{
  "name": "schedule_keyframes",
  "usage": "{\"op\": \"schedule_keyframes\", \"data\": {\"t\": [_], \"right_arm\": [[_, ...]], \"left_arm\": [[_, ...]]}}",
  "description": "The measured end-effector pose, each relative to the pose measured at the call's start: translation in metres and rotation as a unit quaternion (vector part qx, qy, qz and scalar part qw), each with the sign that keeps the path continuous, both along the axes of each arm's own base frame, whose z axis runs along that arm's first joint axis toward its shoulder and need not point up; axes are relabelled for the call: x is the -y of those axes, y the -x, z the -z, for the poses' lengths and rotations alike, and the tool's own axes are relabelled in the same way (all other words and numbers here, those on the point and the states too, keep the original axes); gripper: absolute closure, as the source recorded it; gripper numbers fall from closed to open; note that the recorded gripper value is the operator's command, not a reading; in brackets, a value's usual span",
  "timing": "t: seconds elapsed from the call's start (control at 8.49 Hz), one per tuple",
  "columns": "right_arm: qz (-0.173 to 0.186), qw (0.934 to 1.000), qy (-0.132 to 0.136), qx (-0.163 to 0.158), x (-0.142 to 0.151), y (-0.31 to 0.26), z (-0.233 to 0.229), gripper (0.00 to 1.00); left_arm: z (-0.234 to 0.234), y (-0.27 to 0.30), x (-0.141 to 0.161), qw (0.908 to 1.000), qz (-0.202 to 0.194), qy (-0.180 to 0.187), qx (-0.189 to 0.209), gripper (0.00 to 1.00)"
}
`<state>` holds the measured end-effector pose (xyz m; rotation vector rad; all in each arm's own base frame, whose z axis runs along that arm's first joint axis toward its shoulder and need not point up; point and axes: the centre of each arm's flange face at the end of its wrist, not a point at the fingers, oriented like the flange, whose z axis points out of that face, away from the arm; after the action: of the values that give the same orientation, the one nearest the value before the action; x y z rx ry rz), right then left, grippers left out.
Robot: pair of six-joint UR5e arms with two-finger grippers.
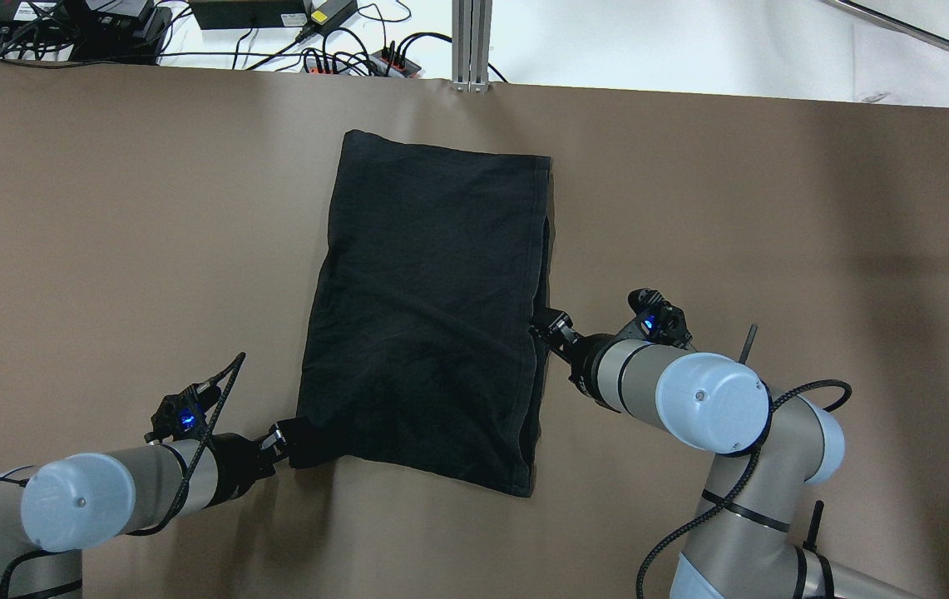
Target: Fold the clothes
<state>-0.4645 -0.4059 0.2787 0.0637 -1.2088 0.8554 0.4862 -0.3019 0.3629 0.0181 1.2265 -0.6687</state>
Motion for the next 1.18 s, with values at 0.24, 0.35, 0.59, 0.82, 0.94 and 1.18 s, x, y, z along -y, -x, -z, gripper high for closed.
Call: {"op": "schedule_keyframes", "data": {"t": [0.24, 0.35, 0.59, 0.82, 0.94, 1.18], "right_arm": [[0.000, 1.0000, 0.000, 0.000, -0.001, 0.000, 0.000, 0.07], [0.000, 1.0000, 0.000, 0.001, -0.001, 0.000, 0.000, 0.08], [0.001, 1.0000, 0.000, 0.000, -0.002, 0.001, 0.000, 0.09], [0.004, 0.9999, 0.000, -0.012, -0.014, 0.014, -0.003, 0.09], [0.008, 0.9995, 0.004, -0.030, -0.025, 0.025, -0.007, 0.10], [0.018, 0.9978, 0.010, -0.064, -0.048, 0.048, -0.017, 0.10]], "left_arm": [[0.002, -0.002, 0.000, 1.0000, 0.000, -0.001, -0.001, 1.00], [0.003, -0.002, 0.000, 1.0000, 0.000, -0.001, -0.002, 1.00], [0.009, -0.001, 0.000, 1.0000, 0.000, -0.003, -0.008, 1.00], [0.019, -0.003, 0.001, 0.9998, 0.001, -0.006, -0.017, 1.00], [0.022, -0.005, 0.001, 0.9998, 0.001, -0.007, -0.020, 1.00], [0.024, -0.006, 0.003, 0.9997, 0.004, -0.009, -0.021, 1.00]]}}
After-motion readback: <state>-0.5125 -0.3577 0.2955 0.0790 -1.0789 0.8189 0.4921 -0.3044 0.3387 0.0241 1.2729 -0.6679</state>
